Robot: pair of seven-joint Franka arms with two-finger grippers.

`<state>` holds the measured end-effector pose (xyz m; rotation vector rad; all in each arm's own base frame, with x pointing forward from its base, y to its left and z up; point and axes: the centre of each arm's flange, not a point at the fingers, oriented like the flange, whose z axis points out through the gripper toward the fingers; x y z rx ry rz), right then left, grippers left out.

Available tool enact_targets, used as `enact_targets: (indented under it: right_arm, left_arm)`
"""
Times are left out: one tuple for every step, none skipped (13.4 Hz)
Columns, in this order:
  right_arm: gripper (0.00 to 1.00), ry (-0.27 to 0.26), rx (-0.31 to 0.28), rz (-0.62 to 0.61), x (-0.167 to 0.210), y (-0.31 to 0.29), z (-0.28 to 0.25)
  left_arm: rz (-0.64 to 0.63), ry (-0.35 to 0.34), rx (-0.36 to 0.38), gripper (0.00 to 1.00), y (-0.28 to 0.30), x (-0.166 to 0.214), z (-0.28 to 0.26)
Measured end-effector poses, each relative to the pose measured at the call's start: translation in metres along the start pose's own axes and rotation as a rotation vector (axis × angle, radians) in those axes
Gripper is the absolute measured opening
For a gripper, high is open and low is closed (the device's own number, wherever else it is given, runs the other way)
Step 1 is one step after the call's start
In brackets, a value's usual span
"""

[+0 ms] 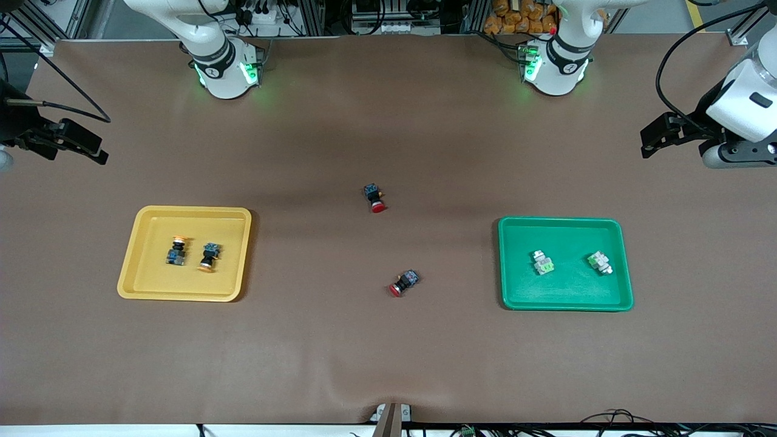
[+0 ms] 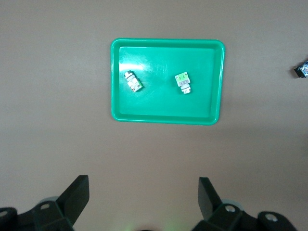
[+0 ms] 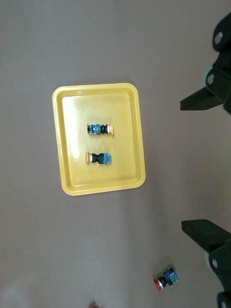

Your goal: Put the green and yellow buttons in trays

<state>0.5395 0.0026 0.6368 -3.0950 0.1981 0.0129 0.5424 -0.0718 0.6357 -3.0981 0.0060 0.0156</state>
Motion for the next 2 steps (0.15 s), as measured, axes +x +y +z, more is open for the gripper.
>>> enact_targets:
  right_arm:
    - [1.00,0.001,0.000,0.000,0.0001,0.0000,-0.0001]
    - [1.00,0.003,0.000,0.000,0.0003,0.0000,-0.0002]
  left_arm:
    - [0.000,0.000,0.000,1.00,0.0001,0.0000,-0.0001]
    - [0.001,0.000,0.000,1.00,0.0003,0.0000,-0.0002]
